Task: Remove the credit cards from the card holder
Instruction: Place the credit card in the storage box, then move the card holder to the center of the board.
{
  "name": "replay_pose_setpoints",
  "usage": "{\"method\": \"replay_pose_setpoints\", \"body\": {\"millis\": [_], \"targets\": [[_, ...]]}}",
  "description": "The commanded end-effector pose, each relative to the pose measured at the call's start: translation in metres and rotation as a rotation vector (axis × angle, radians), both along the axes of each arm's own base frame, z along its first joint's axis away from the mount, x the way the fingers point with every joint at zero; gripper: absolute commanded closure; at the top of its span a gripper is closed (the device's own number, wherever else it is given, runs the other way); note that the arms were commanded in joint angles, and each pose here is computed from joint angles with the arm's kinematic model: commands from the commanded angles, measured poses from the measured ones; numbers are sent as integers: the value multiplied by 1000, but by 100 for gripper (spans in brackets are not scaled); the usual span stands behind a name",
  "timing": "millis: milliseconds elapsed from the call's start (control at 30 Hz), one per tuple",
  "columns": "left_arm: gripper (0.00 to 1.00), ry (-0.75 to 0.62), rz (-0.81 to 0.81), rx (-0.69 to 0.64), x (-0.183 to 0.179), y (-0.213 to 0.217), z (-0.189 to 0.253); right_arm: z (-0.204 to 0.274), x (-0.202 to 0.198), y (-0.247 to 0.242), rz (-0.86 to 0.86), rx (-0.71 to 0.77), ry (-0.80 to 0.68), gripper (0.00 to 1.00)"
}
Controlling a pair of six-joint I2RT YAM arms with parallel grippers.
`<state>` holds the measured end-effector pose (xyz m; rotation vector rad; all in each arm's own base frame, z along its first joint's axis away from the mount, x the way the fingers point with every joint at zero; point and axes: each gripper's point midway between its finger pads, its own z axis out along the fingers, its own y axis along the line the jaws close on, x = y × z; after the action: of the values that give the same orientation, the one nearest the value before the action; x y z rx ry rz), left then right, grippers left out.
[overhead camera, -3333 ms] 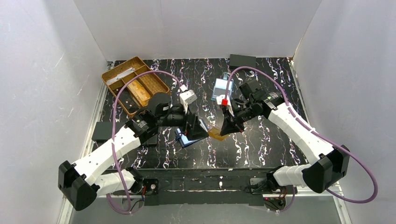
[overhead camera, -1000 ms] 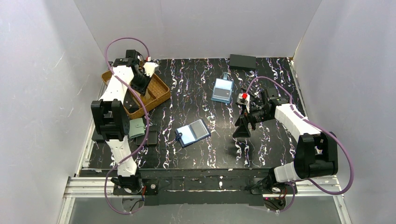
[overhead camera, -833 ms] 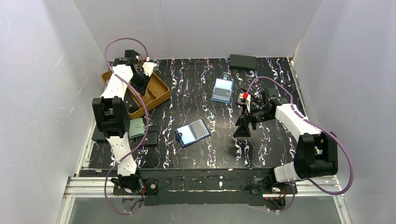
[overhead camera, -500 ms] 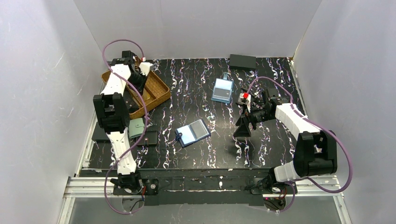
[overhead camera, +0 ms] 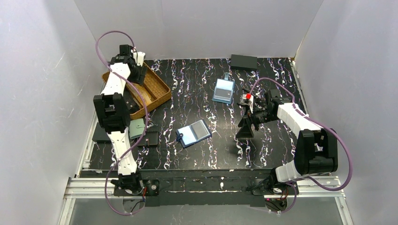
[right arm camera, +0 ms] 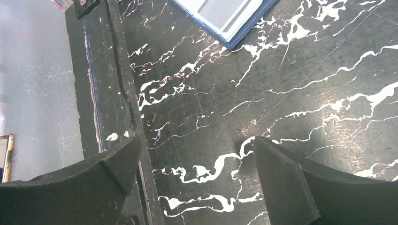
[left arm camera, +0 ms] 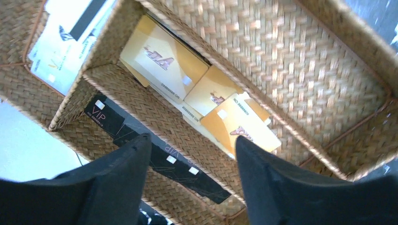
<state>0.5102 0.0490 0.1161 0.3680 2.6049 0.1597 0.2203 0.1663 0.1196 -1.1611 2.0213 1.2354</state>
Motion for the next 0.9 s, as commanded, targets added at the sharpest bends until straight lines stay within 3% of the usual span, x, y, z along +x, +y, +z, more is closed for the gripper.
{"method": "replay_pose_setpoints", "body": {"millis": [0, 133, 233, 500, 867], "targets": [[28, -336, 105, -25, 6, 4, 104, 5, -2, 0, 18, 28, -10, 2], [4, -565, 168, -126, -14, -7, 158, 10, -4, -2, 28, 32, -33, 2], [2, -635, 170, -286, -43, -27, 174, 14, -3, -4, 19, 39, -55, 2], [2, -454, 156, -701, -132, -96, 160, 19, -2, -11, 2, 44, -101, 2], [2, -236, 149, -1080, -223, -156, 134, 25, -5, -20, 4, 51, -191, 2]]}}
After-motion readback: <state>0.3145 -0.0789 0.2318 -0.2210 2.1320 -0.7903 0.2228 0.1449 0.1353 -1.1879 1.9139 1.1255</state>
